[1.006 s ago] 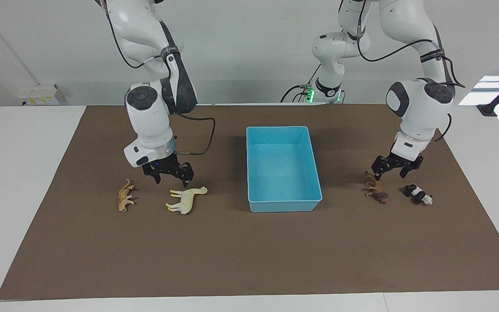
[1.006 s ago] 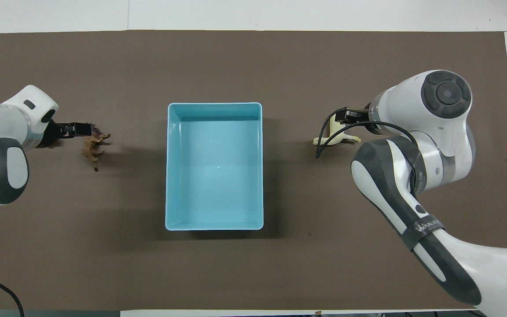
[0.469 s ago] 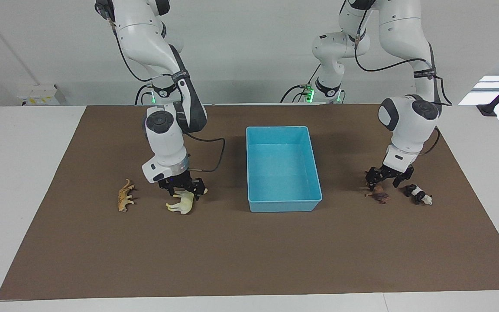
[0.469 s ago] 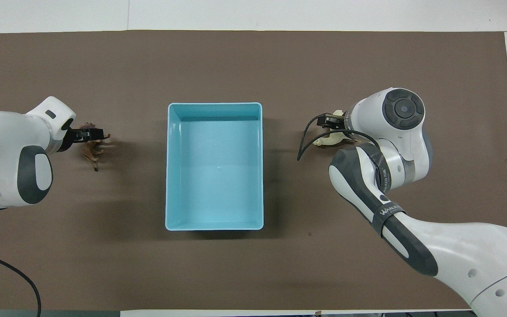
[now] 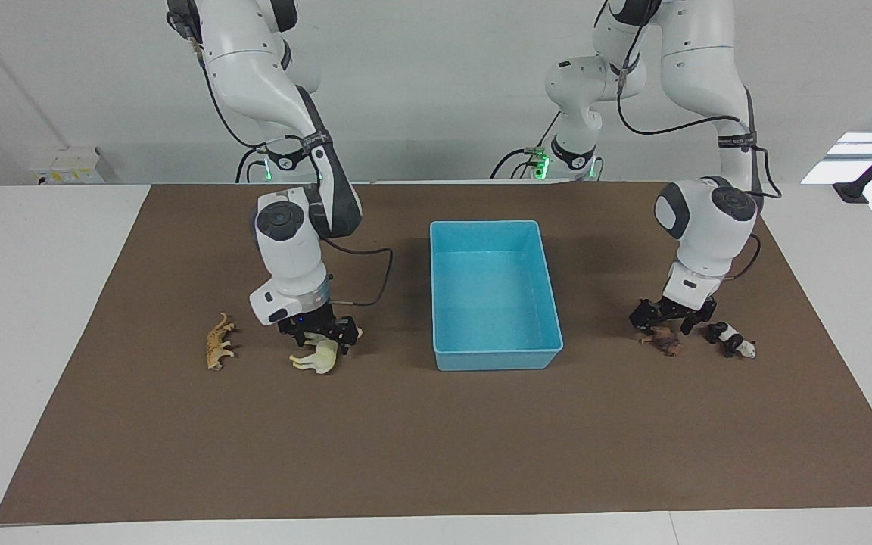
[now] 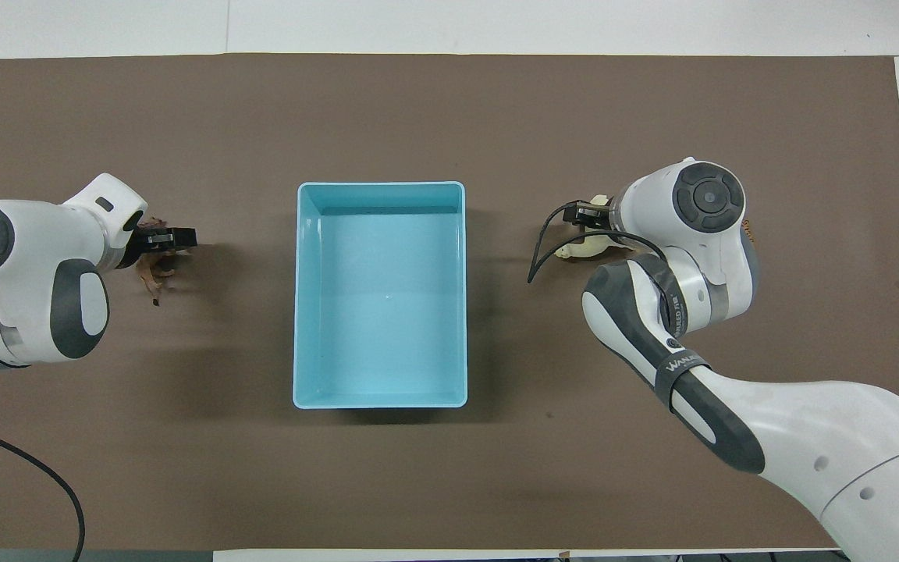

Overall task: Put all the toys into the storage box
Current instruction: 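Carry the brown animal into the box with the left gripper and release, then carry the cream horse over the box while the left gripper withdraws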

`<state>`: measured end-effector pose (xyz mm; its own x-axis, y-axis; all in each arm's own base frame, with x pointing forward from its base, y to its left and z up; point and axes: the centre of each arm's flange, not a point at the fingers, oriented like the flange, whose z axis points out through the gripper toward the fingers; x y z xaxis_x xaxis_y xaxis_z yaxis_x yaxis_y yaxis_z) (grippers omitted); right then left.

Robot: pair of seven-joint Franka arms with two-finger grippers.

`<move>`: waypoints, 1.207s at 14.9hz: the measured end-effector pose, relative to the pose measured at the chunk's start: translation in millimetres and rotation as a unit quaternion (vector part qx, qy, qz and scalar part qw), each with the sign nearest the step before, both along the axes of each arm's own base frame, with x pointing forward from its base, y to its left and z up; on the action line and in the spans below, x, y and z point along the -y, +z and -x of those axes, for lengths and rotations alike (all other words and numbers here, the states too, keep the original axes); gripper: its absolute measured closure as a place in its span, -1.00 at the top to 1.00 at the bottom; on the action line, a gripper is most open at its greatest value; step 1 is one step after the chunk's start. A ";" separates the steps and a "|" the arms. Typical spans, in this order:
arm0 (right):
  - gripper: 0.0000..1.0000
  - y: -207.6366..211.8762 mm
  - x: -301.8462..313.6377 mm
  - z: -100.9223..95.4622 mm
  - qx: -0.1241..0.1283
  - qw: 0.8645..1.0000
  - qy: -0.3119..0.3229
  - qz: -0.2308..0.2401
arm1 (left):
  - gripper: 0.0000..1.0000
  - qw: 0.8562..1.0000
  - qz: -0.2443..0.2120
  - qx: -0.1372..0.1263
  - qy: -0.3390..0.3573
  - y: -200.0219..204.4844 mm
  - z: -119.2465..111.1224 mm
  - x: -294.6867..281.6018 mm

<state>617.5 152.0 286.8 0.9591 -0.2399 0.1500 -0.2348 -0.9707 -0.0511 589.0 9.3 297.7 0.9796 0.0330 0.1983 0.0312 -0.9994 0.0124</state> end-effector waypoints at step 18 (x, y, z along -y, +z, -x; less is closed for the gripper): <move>-0.17 203.8 7.1 -3.4 -0.059 0.997 0.027 0.047 | -0.02 0.982 0.043 -0.069 0.171 168.0 16.4 275.4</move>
